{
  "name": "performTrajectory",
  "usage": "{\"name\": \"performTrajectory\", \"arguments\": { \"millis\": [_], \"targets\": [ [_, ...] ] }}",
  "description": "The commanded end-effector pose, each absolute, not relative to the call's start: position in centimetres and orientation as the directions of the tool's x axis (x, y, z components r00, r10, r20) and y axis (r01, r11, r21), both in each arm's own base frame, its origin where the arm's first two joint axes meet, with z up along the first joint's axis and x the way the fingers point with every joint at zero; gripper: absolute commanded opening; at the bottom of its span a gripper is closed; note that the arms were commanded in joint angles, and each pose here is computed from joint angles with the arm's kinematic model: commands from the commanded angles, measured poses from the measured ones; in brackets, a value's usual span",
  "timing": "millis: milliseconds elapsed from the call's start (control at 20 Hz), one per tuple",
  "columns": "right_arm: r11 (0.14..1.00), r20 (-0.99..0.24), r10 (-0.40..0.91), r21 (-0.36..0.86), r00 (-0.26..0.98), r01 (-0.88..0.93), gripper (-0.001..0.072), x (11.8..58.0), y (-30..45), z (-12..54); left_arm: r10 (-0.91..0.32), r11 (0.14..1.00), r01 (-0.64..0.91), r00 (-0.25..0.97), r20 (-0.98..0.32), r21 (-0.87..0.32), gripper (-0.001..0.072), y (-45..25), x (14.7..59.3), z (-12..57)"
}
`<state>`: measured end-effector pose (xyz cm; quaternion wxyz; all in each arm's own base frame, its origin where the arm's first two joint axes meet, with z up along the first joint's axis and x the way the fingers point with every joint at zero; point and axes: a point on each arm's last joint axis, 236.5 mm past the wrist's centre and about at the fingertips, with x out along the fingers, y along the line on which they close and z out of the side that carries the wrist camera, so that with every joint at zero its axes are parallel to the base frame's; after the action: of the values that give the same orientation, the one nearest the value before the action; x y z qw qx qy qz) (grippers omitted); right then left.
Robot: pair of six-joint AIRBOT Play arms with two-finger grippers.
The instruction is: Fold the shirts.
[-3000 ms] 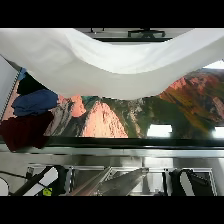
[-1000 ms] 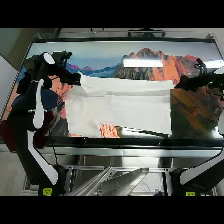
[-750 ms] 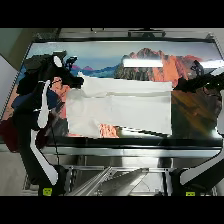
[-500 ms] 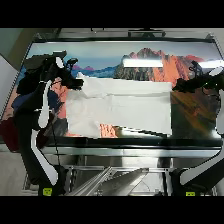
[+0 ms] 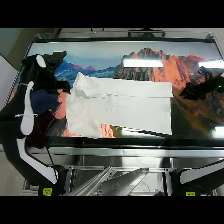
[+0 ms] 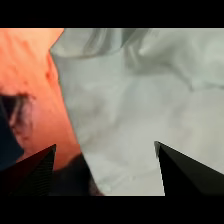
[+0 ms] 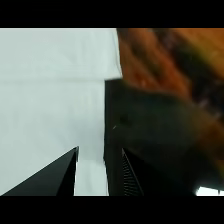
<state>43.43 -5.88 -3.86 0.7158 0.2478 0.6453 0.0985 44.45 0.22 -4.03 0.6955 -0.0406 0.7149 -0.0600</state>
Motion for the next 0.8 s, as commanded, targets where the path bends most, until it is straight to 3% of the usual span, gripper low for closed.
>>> {"name": "performTrajectory", "arguments": {
  "millis": [0, 250, 400, 600, 700, 750],
  "targets": [
    [0.835, -0.872, 0.486, 0.484, 0.06, 0.262, 0.0327, 37.1, -5.8, -5.2, -0.291, 0.957, -0.057, -0.143, -0.946, -0.286, 0.07, -0.2, 37.2, -6.4],
    [0.779, -0.855, 0.516, 0.493, 0.05, 0.388, 0.0327, 30.0, -5.1, -8.5, -0.395, 0.918, -0.152, -0.277, -0.876, -0.366, 0.0698, -1.0, 29.4, -10.1],
    [0.76, -0.838, 0.546, 0.506, 0.023, 0.407, 0.0327, 27.5, -3.6, -10.3, -0.538, 0.843, -0.173, -0.288, -0.792, -0.509, 0.0692, -5.1, 27.8, -10.6],
    [0.736, -0.81, 0.584, 0.557, 0.055, 0.385, 0.0329, 27.2, -1.9, -11.4, -0.577, 0.817, -0.17, -0.263, -0.773, -0.551, 0.0685, -7.4, 27.5, -11.7],
    [0.723, -0.797, 0.6, 0.575, 0.065, 0.382, 0.033, 27.3, -1.5, -11.3, -0.604, 0.797, -0.153, -0.222, -0.765, -0.584, 0.03, -8.1, 29.0, -10.8],
    [0.721, -0.795, 0.603, 0.577, 0.064, 0.385, 0.033, 27.2, -1.4, -11.3, -0.628, 0.778, -0.152, -0.196, -0.753, -0.61, 0.0149, -8.6, 30.0, -10.0]
  ]
}}
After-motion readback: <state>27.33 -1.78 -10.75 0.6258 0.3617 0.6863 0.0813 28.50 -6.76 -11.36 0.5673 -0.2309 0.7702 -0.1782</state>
